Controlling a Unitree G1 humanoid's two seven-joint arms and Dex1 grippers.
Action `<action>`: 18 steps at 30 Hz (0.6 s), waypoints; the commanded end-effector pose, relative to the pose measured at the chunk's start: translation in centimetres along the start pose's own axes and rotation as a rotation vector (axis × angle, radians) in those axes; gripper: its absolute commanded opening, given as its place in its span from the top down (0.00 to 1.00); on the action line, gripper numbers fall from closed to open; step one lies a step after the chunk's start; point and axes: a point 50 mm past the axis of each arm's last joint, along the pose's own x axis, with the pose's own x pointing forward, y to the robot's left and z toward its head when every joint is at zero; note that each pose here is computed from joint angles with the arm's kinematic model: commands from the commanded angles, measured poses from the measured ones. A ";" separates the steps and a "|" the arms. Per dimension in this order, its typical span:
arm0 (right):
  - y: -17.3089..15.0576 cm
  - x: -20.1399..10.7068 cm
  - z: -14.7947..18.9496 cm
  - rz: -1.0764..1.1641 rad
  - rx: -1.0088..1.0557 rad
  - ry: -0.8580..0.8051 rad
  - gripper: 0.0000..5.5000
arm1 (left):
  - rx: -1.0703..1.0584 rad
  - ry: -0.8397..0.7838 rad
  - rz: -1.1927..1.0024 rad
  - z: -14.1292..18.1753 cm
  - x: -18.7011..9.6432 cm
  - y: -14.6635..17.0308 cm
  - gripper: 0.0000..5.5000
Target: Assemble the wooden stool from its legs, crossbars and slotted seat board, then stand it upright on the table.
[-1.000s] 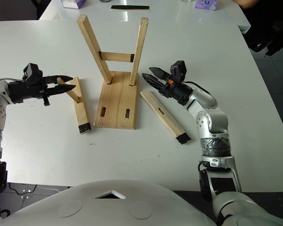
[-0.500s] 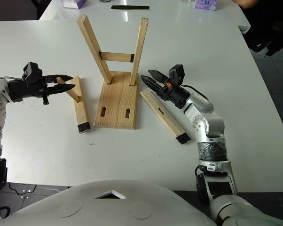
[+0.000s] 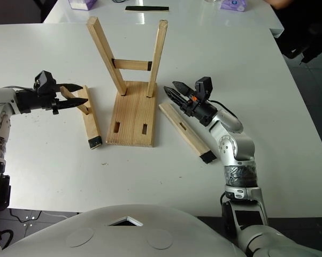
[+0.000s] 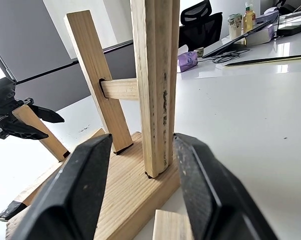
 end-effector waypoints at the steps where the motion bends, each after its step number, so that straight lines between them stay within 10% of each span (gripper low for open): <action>1: 0.0 -1.2 -0.7 -0.044 -0.001 0.015 0.60 | 0.016 0.029 0.051 0.0 -2.1 0.2 0.53; 18: -0.5 -2.7 -1.1 -0.109 0.015 0.046 0.60 | -0.218 -0.636 0.770 6.0 -8.5 -3.5 0.53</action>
